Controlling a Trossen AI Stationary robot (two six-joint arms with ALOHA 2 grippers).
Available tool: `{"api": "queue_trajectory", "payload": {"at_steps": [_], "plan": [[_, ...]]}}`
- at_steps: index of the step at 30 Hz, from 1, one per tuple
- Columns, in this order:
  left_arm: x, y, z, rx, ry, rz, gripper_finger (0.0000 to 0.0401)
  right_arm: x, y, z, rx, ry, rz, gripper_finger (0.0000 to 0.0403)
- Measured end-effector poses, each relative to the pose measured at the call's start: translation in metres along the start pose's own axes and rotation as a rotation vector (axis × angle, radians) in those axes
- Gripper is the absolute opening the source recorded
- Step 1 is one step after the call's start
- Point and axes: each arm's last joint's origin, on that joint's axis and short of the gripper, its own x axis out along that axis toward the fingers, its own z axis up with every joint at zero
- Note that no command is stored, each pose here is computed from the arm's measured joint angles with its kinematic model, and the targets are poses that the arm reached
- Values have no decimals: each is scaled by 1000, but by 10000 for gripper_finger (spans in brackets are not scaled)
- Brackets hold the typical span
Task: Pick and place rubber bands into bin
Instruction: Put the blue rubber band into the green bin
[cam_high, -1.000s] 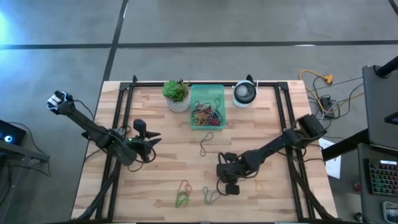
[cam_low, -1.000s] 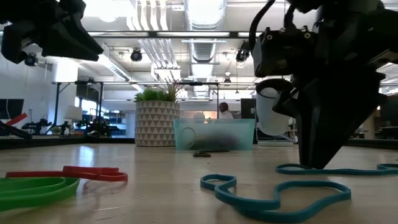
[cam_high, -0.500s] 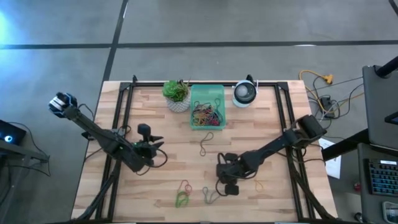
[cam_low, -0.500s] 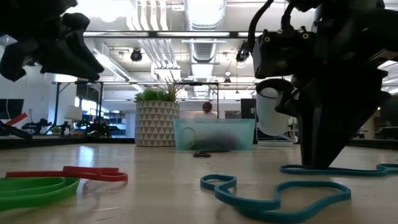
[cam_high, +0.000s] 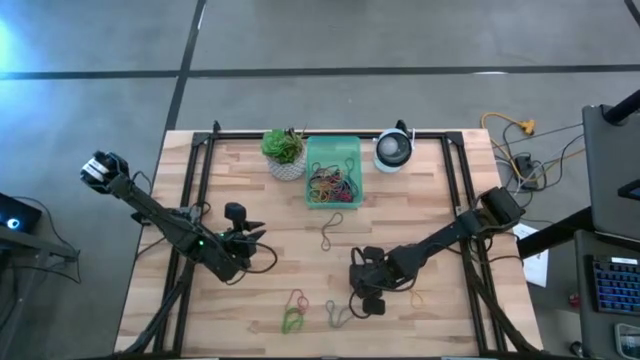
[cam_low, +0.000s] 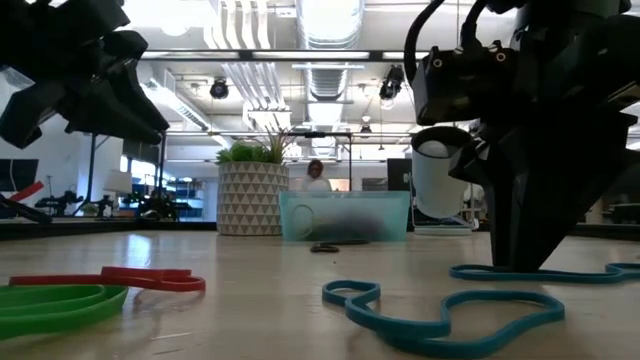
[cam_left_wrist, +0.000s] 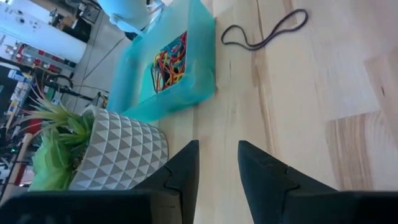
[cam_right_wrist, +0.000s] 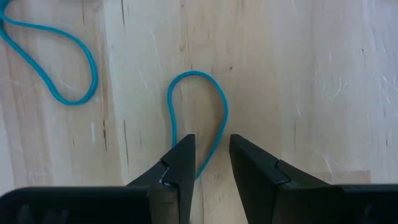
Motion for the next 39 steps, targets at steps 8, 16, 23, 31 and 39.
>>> {"api": "queue_trajectory", "payload": {"at_steps": [8,16,23,31,39], "plan": [[0,0,1,-32,-4,0,96,0,2,-2,39,-17,-23,78],[0,0,2,-48,-14,-11,96,0,4,-4,66,-47,-65,55],[0,-1,2,-48,-13,-29,96,1,5,-4,59,-87,-116,14],[0,-1,2,-47,-12,-30,96,-5,11,4,-32,-163,-218,8],[0,-1,2,-47,-12,-31,96,-28,18,30,-113,-263,-378,8]]}}
